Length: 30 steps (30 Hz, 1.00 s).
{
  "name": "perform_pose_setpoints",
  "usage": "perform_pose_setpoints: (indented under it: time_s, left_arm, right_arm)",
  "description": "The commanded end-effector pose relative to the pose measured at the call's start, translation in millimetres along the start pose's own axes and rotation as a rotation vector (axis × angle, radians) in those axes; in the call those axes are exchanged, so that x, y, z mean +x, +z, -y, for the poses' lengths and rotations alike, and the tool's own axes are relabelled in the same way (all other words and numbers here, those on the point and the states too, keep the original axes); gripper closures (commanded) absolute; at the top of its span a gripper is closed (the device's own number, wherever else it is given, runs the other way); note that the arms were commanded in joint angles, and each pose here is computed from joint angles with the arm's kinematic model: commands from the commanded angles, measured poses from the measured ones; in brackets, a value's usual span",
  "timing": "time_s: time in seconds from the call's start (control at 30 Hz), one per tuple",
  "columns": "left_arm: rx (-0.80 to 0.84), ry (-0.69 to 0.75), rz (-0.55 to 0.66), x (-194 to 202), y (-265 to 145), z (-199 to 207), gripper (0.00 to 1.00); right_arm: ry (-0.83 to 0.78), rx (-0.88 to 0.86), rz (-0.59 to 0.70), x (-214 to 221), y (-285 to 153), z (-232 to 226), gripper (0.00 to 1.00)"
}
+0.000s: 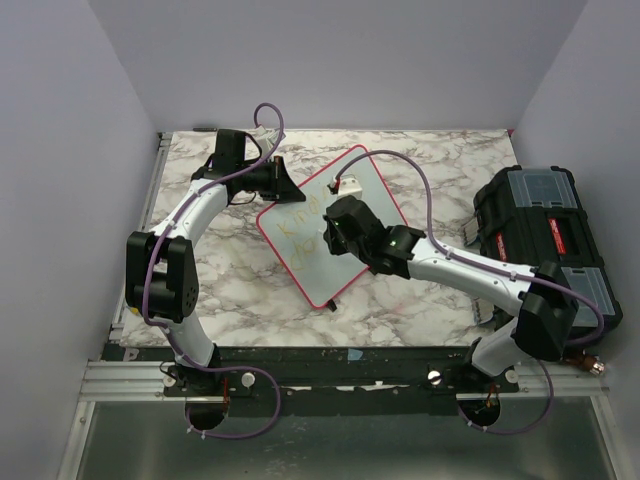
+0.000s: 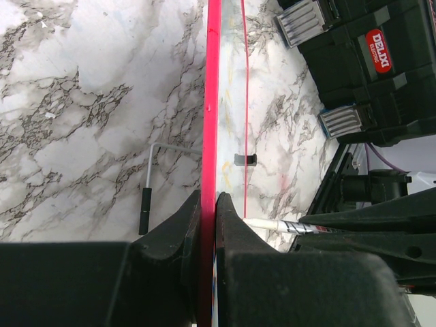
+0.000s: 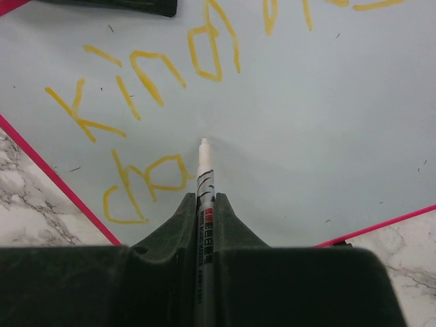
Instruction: Write a sentence on the whiteboard
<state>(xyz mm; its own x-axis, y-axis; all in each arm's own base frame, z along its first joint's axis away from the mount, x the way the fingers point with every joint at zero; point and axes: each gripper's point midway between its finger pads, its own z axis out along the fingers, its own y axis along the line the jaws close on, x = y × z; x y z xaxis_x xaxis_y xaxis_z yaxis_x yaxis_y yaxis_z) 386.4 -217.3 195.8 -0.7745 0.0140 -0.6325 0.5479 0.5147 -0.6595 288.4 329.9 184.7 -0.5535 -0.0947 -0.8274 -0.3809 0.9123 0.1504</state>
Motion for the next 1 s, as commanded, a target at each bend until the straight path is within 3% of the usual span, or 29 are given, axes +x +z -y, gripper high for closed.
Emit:
perform_pose_setpoints:
  time_s: [0.0,0.97]
  left_arm:
    - [-0.065,0.066,-0.034,14.0,3.5,-12.0,1.0]
    - [-0.065,0.068,-0.033,14.2,3.2,-11.5,1.0]
  right_arm:
    - [0.005,-0.039,0.017,-9.0,4.5,-12.5,0.99]
    - [0.017,-0.02,-0.098,46.1,1.6,6.3,0.99]
